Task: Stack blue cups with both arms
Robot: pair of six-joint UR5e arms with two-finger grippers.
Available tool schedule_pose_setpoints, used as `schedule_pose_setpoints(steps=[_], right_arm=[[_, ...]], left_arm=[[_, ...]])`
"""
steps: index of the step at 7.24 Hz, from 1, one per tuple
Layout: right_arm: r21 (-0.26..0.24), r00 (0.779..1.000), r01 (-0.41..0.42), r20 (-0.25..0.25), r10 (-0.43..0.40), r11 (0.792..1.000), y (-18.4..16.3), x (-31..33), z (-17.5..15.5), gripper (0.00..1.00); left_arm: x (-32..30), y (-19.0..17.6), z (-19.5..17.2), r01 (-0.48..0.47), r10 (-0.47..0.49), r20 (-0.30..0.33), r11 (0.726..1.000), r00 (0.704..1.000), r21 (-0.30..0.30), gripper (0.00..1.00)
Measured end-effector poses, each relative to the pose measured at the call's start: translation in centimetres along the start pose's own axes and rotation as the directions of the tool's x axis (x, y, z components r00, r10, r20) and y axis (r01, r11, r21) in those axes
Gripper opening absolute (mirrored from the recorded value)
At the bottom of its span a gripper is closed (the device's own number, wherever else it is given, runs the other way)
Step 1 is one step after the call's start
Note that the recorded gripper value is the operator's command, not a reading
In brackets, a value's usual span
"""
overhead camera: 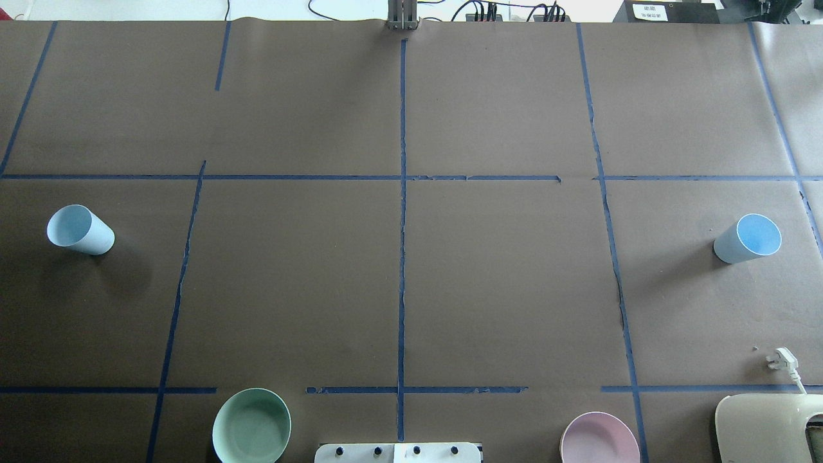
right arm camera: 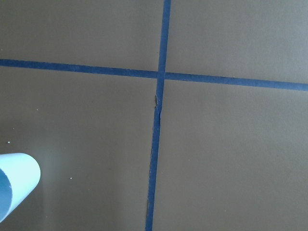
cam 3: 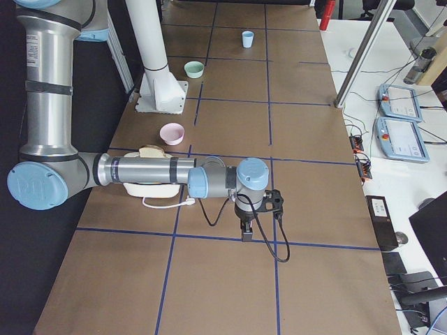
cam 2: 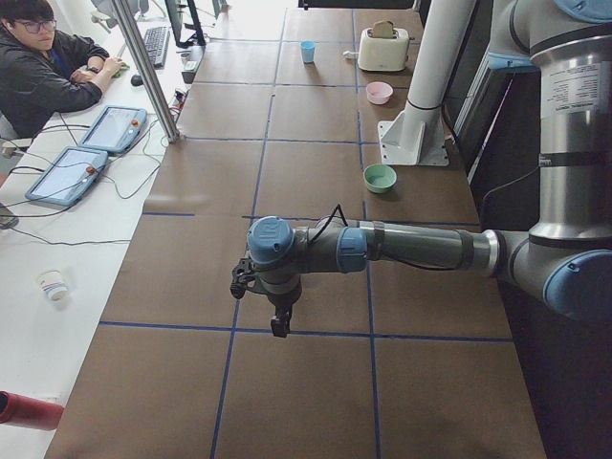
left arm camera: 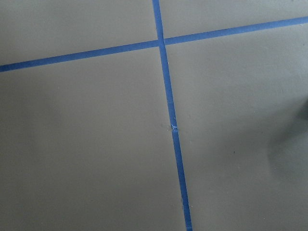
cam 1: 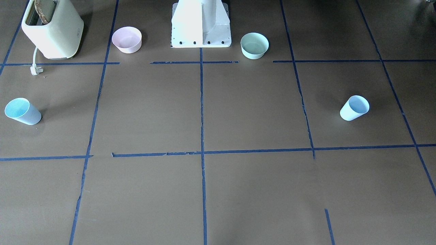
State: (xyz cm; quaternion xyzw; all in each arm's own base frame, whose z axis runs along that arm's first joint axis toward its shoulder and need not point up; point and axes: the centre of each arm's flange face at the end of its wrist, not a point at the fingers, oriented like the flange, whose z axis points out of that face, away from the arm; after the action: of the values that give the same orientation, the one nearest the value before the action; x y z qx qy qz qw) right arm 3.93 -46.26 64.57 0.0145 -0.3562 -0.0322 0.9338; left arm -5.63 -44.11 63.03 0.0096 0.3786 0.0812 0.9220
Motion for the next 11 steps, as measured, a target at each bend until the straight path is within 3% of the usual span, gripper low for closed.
schedule_pose_setpoints(steps=[4, 8, 11], right_arm=[[0.004, 1.0, 0.0, 0.002, 0.0, 1.0, -0.1, -0.2, -0.1, 1.0], [0.027, 1.0, -0.004, 0.003, 0.004, 1.0, -0.9, -1.0, -1.1, 1.0], [0.095, 0.999, 0.05, 0.004, -0.051, 0.994, -1.6, -2.1, -1.5, 1.0]], left_arm=[[0.6, -0.7, -0.7, -0.016, 0.016, 0.008, 1.0, 1.0, 0.017, 1.0], [1.9, -3.9, -2.3, -0.116, 0.112, 0.038, 0.986, 0.993, 0.12, 1.0], [4.0, -5.6, -1.9, -0.175, 0.17, 0.043, 0.969, 0.984, 0.177, 1.0]])
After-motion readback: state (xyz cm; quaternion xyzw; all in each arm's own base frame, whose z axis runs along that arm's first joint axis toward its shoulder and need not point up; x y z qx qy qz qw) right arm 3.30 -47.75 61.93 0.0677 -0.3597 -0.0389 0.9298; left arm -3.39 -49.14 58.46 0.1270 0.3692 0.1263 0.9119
